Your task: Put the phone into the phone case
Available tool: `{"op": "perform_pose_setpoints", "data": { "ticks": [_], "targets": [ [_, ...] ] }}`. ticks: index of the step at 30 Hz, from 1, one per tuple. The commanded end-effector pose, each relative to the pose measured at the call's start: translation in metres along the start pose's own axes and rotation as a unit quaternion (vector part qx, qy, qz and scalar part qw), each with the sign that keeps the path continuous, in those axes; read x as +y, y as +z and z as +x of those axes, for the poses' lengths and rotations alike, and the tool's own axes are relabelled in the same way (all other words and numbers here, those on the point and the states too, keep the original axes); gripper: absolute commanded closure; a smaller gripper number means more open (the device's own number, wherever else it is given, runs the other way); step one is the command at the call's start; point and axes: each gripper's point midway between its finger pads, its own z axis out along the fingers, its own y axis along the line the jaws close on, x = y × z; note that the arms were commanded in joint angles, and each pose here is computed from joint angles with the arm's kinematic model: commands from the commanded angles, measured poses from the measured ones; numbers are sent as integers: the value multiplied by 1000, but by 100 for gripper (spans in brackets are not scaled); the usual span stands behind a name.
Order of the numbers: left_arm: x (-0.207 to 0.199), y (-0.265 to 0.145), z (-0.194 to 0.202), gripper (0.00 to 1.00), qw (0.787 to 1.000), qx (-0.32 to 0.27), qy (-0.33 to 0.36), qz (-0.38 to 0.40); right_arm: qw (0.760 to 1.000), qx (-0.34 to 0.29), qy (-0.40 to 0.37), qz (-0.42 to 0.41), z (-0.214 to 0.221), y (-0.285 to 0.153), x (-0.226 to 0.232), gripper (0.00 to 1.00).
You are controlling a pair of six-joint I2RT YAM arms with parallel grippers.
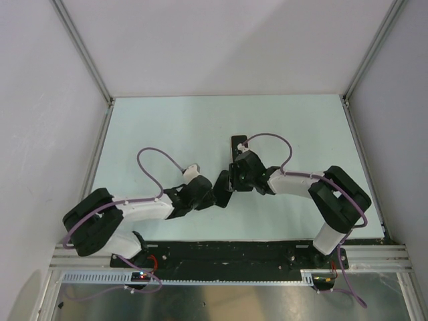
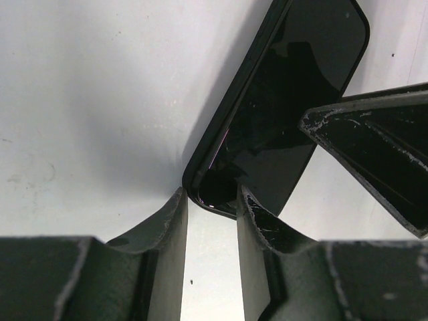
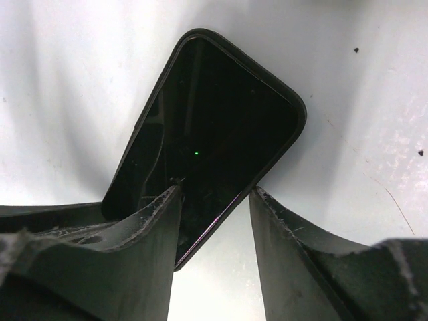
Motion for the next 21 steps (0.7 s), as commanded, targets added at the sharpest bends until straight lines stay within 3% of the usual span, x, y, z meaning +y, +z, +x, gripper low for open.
{"op": "perform_pose_setpoints", "data": {
  "ticks": [1,7,12,21],
  "targets": [
    [88,-3,84,92,980,137,68,-130,997,65,13,-28,23,13,2,47],
    [74,-13,67,68,986,112,65,-102,998,55,18,-27,7,14,-3,40],
    [66,-23,37,54,991,77,61,-88,998,58,18,-30,5,11,-2,39],
    [71,-35,-17,51,992,29,71,-104,997,68,18,-44,10,15,6,39]
  ]
}}
